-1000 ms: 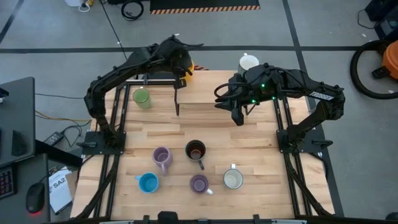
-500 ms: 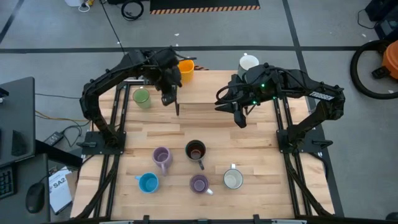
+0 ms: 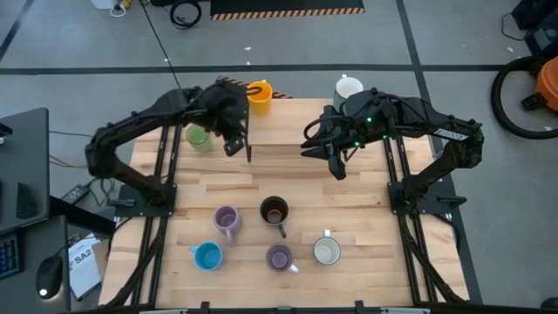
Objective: Place coffee mugs
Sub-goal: Put the green and white mug on the shelf
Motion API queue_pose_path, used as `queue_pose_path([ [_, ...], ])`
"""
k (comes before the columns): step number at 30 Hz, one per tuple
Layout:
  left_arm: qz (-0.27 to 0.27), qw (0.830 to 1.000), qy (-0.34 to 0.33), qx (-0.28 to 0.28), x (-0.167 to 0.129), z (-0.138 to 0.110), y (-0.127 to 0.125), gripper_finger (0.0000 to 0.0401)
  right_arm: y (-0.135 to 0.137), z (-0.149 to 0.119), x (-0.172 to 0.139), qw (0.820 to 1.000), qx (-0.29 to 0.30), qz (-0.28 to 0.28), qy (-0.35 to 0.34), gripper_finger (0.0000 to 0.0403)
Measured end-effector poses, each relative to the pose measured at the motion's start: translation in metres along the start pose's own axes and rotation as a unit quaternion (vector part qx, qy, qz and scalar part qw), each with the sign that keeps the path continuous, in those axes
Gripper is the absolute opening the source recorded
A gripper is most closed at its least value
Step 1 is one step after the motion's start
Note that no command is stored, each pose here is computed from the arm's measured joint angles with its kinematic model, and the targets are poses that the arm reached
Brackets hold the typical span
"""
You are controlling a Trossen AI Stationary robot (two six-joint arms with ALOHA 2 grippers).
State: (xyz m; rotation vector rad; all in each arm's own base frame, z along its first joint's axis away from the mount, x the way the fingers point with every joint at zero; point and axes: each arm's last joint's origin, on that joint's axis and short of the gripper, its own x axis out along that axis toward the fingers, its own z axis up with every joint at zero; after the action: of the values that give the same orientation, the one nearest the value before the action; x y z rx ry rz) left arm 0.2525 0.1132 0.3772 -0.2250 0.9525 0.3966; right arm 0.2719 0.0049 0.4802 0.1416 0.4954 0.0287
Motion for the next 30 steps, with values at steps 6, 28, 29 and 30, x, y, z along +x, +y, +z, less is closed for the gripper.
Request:
queue_pose_path([
  [6, 0.042, 0.997, 0.047, -0.048, 0.009, -0.041, 0.012, 0.0132, -0.002, 0.003, 0.000, 1.000, -0.026, -0.005, -0.013, 0.0102],
  [28, 0.143, 0.966, 0.215, -0.025, 0.057, -0.105, 0.081, 0.0132, -0.035, 0.013, 0.017, 0.996, -0.011, -0.077, -0.047, 0.0102],
  [29, 0.144, 0.965, 0.218, -0.027, 0.058, -0.106, 0.084, 0.0132, -0.035, 0.014, 0.020, 0.996, -0.010, -0.077, -0.048, 0.0102],
  [30, 0.141, 0.965, 0.221, -0.033, 0.060, -0.106, 0.087, 0.0132, -0.035, 0.014, 0.022, 0.996, -0.009, -0.074, -0.050, 0.0102],
])
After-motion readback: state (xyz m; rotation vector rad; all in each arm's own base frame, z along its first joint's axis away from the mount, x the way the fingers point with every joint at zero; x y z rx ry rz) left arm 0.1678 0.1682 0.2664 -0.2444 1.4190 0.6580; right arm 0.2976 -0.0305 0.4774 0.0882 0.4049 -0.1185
